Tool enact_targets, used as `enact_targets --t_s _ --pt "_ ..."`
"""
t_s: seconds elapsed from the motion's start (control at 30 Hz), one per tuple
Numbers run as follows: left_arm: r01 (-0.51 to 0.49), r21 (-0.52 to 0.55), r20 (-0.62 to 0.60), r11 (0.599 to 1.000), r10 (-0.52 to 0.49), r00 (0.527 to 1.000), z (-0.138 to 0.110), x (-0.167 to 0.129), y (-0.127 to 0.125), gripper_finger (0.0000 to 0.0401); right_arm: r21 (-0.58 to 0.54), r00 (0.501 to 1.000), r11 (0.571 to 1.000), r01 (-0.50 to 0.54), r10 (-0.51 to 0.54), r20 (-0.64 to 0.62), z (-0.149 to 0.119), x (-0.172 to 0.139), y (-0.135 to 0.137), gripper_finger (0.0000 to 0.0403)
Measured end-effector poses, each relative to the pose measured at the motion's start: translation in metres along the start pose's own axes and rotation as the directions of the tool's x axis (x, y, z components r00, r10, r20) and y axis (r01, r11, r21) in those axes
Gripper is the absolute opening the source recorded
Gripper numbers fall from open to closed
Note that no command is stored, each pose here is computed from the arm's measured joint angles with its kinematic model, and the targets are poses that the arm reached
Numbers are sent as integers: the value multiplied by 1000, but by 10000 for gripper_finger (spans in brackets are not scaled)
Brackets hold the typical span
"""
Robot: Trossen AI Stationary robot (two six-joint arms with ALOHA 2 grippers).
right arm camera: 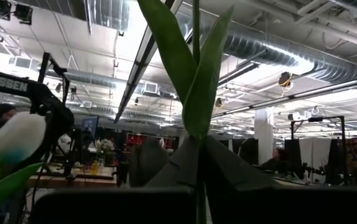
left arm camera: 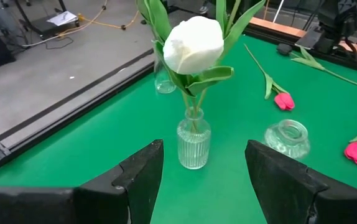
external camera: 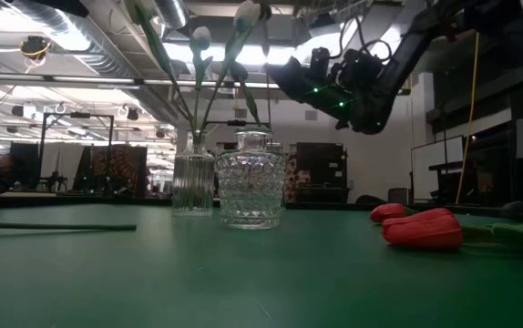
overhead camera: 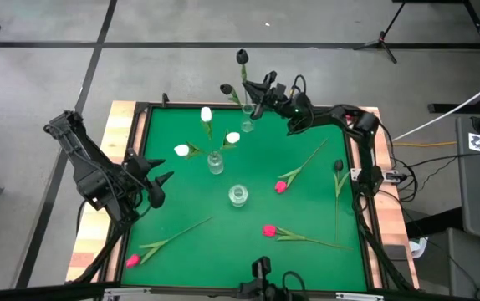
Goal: Sort flowers into vase by color
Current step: Put the bottom black flower into the top transparent vase
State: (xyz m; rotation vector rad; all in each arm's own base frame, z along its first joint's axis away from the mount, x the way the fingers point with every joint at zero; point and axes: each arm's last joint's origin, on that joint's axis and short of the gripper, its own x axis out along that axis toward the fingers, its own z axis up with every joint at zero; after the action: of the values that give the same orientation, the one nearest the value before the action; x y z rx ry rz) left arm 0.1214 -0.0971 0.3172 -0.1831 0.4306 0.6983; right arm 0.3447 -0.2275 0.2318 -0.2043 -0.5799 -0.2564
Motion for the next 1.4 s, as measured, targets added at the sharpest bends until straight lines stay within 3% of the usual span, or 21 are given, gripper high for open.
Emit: enact_targets --t_s 0.23,0.7,1.13,1.27,1.4 --pt "0 0 0 1000 0 1000 0 0 0 223 13 1000 1000 3 -3 -21 -8 -3 1 12" --pt "-14 26 -1 1000 14 1000 0 0 3 223 70 981 987 146 -135 -140 -26 -35 3 19" --pt "-12 2 -1 1000 12 1000 0 0 2 223 129 981 986 108 -85 -173 -29 -38 3 186" --pt "-10 0 -1 1000 10 1000 0 0 2 223 186 984 979 81 -49 -172 -29 -38 4 208" --pt "-10 0 -1 1000 10 1000 0 0 2 223 223 986 975 -9 47 -162 -22 -37 1 211"
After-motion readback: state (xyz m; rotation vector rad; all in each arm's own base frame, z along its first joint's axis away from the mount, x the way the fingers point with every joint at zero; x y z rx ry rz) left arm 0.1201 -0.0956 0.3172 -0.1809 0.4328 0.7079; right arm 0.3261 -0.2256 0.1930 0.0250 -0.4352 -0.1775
